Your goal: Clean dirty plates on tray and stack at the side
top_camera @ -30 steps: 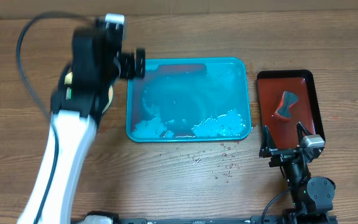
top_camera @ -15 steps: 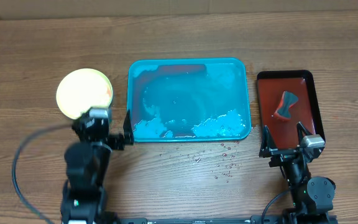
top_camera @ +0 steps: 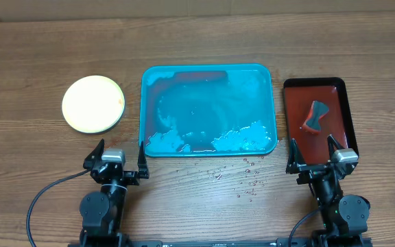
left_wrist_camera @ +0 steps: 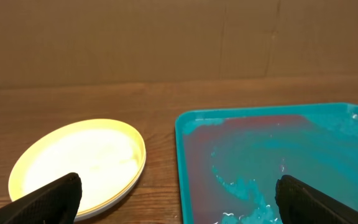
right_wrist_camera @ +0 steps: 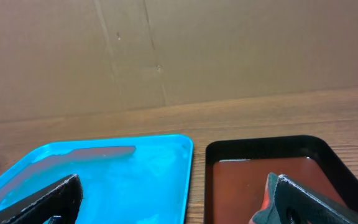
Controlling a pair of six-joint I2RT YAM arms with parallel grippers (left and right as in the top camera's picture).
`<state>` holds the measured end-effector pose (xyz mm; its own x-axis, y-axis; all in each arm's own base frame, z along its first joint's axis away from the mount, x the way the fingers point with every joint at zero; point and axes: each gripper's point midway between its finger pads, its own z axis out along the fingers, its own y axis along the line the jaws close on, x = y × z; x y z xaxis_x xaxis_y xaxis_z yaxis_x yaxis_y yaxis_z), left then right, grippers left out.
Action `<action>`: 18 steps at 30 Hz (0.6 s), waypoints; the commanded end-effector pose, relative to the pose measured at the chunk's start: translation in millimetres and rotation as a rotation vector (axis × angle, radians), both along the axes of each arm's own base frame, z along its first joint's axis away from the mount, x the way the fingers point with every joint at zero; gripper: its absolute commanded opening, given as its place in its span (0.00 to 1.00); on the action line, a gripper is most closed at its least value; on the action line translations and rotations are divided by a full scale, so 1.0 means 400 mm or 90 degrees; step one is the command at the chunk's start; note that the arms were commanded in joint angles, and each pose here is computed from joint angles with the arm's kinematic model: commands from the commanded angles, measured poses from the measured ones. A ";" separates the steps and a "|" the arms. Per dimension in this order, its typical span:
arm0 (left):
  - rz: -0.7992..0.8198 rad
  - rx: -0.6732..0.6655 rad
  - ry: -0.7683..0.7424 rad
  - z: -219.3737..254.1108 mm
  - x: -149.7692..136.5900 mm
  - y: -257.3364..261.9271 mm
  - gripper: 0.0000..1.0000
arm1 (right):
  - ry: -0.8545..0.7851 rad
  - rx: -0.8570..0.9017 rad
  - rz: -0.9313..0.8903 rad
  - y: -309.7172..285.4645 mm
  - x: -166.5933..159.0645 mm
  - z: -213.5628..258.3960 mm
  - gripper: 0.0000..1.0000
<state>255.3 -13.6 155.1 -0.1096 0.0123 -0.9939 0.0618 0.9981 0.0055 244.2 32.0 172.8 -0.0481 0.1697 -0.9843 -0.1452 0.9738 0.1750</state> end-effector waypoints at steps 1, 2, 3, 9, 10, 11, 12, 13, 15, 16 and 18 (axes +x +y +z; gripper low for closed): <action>0.010 0.013 -0.007 -0.008 -0.008 0.009 1.00 | -0.001 0.000 0.000 0.001 0.000 -0.006 1.00; 0.010 0.013 -0.006 -0.010 -0.010 0.009 1.00 | -0.001 0.000 0.000 0.001 0.000 -0.006 1.00; 0.010 0.014 -0.003 -0.013 -0.013 0.009 1.00 | -0.001 0.000 0.000 0.001 0.000 -0.006 1.00; 0.021 0.015 -0.021 0.001 -0.023 0.017 1.00 | -0.001 0.000 0.000 0.001 0.000 -0.006 1.00; 0.021 0.016 -0.022 0.002 -0.023 0.017 1.00 | -0.002 0.000 0.000 0.001 0.000 -0.005 1.00; 0.021 0.015 -0.022 0.002 -0.023 0.017 1.00 | -0.001 0.000 0.000 0.001 0.000 -0.006 1.00; 0.021 0.015 -0.023 0.002 -0.023 0.017 1.00 | -0.001 0.000 0.000 0.001 0.000 -0.006 1.00; 0.019 0.015 -0.023 0.002 -0.023 0.016 1.00 | -0.001 0.000 0.000 0.001 0.000 -0.006 1.00; 0.019 0.015 -0.022 0.002 -0.023 0.015 1.00 | -0.001 0.000 0.000 0.001 0.000 -0.006 1.00; 0.019 0.015 -0.022 0.002 -0.023 0.016 1.00 | -0.001 0.000 0.000 0.001 0.000 -0.006 1.00; 0.019 0.015 -0.022 0.002 -0.023 0.016 1.00 | -0.001 0.000 0.000 0.001 0.000 -0.006 1.00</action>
<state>246.2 -10.9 155.4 -0.0838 0.0144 -0.9964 0.0482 0.9988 0.0104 244.2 32.0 172.8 -0.0480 0.1693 -0.9844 -0.1453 0.9739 0.1746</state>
